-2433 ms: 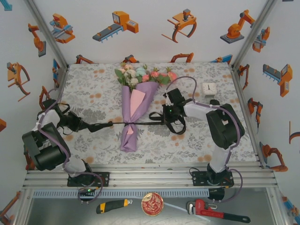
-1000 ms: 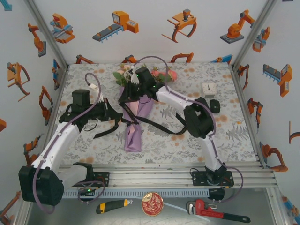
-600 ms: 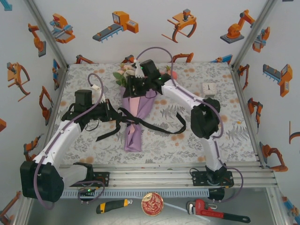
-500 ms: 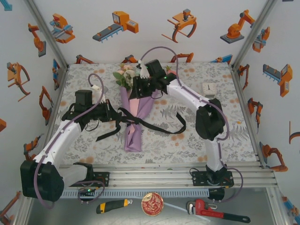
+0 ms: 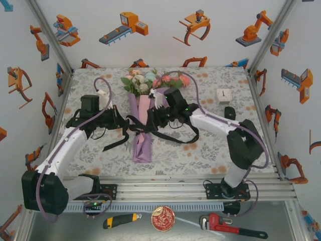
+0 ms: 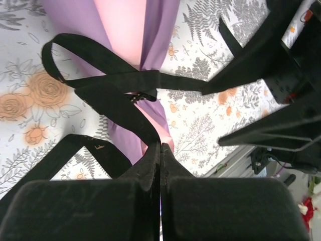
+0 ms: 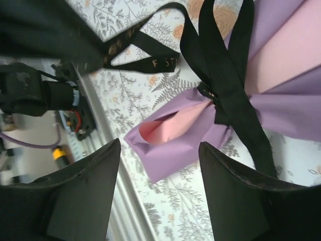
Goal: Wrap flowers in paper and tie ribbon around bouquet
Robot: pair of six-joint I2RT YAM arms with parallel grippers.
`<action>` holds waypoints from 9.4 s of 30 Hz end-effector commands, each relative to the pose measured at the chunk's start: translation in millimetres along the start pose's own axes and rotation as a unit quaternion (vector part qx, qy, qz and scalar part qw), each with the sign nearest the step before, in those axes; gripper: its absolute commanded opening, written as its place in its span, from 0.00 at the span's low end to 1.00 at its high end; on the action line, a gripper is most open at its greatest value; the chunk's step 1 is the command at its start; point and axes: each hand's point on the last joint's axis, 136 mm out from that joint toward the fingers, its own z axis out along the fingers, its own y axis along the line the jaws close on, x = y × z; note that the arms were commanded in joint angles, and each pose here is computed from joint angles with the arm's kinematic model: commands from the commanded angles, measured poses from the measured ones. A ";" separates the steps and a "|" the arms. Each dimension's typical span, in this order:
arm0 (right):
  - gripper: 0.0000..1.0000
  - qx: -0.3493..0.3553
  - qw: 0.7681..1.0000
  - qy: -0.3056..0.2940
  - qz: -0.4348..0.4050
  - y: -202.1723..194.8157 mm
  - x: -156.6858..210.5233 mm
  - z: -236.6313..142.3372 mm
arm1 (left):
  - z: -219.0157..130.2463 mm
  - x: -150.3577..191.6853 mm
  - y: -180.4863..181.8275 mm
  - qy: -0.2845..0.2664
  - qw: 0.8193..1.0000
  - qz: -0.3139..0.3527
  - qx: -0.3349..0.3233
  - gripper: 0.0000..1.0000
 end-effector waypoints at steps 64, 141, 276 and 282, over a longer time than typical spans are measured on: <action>0.05 0.086 0.985 0.090 -0.116 -66.6 40.0 47.4 | 2.3 -1.9 6.8 0.020 1.000 0.006 -0.022 0.00; 0.29 -0.102 0.966 -0.146 -0.188 51.9 -78.3 54.0 | -9.4 -64.4 -19.7 -0.072 0.997 0.009 0.010 0.31; 0.31 0.113 0.993 -0.015 0.013 -60.9 -42.7 38.6 | 102.7 25.6 63.5 0.191 0.917 -0.304 -0.173 0.00; 0.25 0.107 0.994 0.002 0.019 -72.2 -23.7 55.0 | 97.0 12.9 55.1 0.173 0.924 -0.309 -0.147 0.00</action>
